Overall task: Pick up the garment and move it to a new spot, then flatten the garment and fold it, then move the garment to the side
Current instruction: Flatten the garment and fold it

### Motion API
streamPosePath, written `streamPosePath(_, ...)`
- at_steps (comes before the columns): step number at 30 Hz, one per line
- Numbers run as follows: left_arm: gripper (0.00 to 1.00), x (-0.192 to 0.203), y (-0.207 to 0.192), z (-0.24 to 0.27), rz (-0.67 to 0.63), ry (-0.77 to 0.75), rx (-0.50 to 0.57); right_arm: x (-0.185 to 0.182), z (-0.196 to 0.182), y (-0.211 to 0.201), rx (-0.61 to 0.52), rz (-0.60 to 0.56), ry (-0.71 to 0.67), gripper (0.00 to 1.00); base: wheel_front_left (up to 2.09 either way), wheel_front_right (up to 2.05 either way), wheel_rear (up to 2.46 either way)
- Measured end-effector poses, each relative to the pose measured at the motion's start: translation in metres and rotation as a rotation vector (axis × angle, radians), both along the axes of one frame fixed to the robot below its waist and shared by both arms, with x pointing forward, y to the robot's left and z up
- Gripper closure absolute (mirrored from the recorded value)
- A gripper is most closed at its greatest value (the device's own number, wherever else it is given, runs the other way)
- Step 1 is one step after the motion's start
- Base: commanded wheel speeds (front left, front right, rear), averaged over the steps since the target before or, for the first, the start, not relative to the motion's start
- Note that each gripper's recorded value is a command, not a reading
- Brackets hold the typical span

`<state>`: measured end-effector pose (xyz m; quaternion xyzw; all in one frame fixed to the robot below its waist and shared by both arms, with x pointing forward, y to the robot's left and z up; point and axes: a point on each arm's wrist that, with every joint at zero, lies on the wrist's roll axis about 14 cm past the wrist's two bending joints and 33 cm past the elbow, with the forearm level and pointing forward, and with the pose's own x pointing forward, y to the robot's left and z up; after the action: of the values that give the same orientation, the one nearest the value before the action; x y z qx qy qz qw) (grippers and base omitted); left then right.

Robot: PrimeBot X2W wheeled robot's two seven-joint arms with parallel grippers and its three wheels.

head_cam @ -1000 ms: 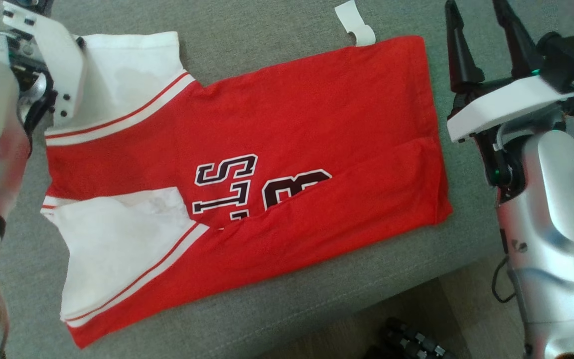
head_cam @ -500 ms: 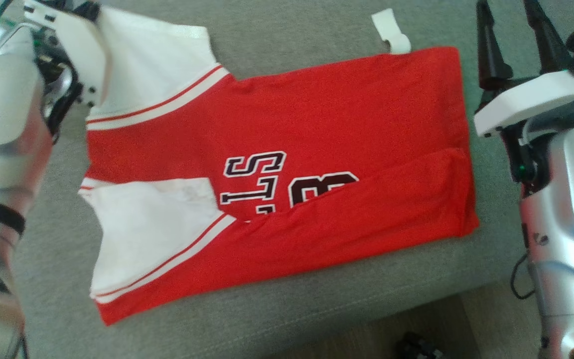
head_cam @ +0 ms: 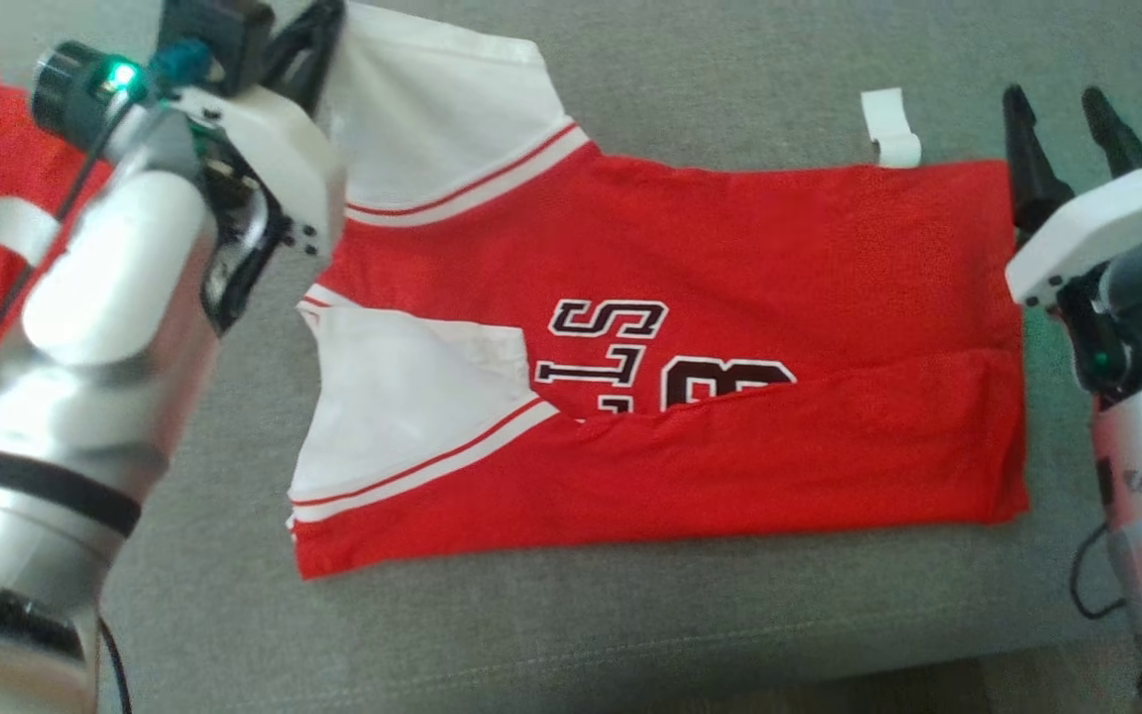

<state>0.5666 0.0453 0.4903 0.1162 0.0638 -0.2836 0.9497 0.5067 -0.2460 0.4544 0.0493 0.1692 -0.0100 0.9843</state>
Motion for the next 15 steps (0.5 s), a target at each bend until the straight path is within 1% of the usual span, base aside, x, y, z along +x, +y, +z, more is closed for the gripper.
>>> streamPosePath(5,1.00,-0.013,0.000,0.008,-0.010,-0.017,-0.010,-0.009,-0.030,-0.006,-0.033,0.017,0.143,0.00,0.00,0.00,0.00)
streamPosePath(9,1.00,-0.021,-0.003,0.007,-0.026,-0.008,-0.011,-0.013,-0.047,-0.010,-0.011,0.008,0.225,0.00,0.00,0.00,0.00)
streamPosePath(15,1.00,-0.026,-0.004,0.004,-0.034,0.003,-0.004,-0.005,-0.054,-0.015,-0.024,0.004,0.267,0.00,0.00,0.00,0.00)
